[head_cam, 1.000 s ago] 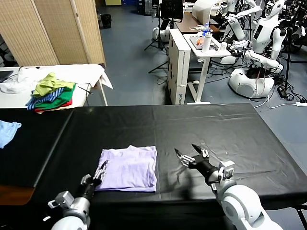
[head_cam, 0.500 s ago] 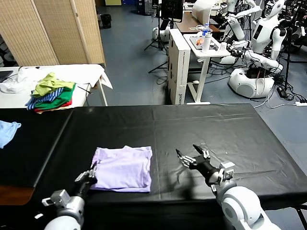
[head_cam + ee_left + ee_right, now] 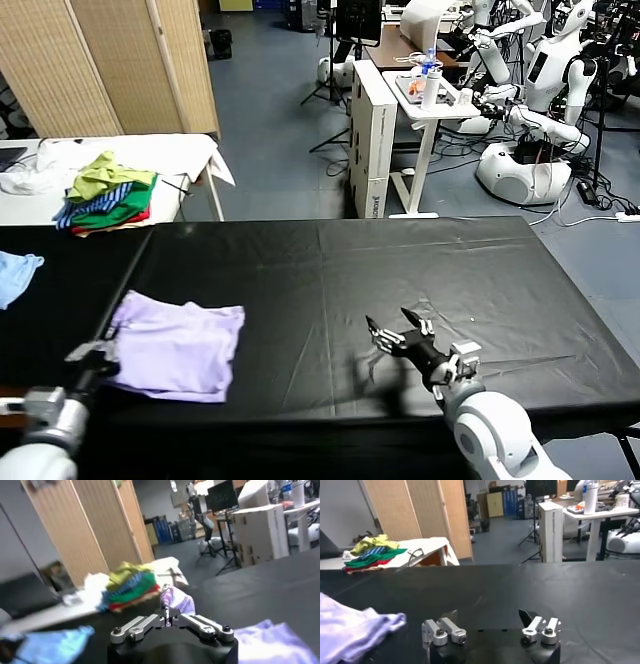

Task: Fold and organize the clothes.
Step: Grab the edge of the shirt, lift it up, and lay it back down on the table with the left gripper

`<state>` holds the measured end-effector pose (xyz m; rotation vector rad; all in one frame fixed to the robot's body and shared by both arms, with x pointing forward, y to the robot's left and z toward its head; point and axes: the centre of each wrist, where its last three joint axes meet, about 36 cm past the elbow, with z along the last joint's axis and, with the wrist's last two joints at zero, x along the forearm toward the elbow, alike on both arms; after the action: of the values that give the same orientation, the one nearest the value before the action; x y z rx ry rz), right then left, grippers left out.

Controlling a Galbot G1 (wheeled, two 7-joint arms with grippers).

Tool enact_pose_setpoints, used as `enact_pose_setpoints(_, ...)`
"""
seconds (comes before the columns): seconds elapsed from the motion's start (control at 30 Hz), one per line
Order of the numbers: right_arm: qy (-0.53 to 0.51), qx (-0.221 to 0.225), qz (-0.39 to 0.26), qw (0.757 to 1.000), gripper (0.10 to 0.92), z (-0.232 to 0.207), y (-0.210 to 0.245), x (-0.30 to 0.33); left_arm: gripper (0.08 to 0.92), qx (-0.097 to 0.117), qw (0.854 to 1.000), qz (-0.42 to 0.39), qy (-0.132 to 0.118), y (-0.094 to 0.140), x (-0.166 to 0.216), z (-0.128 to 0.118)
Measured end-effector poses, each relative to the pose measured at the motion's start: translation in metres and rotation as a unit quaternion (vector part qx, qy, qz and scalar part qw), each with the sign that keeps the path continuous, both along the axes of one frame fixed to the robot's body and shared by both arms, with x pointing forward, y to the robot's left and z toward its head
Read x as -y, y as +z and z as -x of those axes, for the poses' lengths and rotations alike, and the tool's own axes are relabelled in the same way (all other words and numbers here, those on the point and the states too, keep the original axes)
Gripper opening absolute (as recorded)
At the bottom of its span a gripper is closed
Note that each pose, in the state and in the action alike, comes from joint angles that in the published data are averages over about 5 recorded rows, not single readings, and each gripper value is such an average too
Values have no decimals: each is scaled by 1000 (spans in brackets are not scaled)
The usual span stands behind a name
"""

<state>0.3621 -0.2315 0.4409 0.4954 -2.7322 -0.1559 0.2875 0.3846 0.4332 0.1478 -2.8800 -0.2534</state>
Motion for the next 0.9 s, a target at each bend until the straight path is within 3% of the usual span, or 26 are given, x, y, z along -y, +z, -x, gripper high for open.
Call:
enact_pose_setpoints(0.23, 4, -4, -2, 1000, 907, -1, -6, -5, 175, 14, 997, -82, 10, 42, -41, 11)
enact_pose_setpoints(0.43, 3, -8, 0, 1000, 907, 4, -11, -7, 175, 30, 994, -106, 29, 56, -30, 17)
enact_pose_setpoints(0.67, -9, -6, 8, 1000, 907, 9, -9, 1, 175, 9, 999, 45, 23, 39, 51, 17)
enact_pose_setpoints(0.9, -24, -2, 17, 1000, 907, 10, -7, 8, 175, -34, 972, 230, -19, 10, 157, 15)
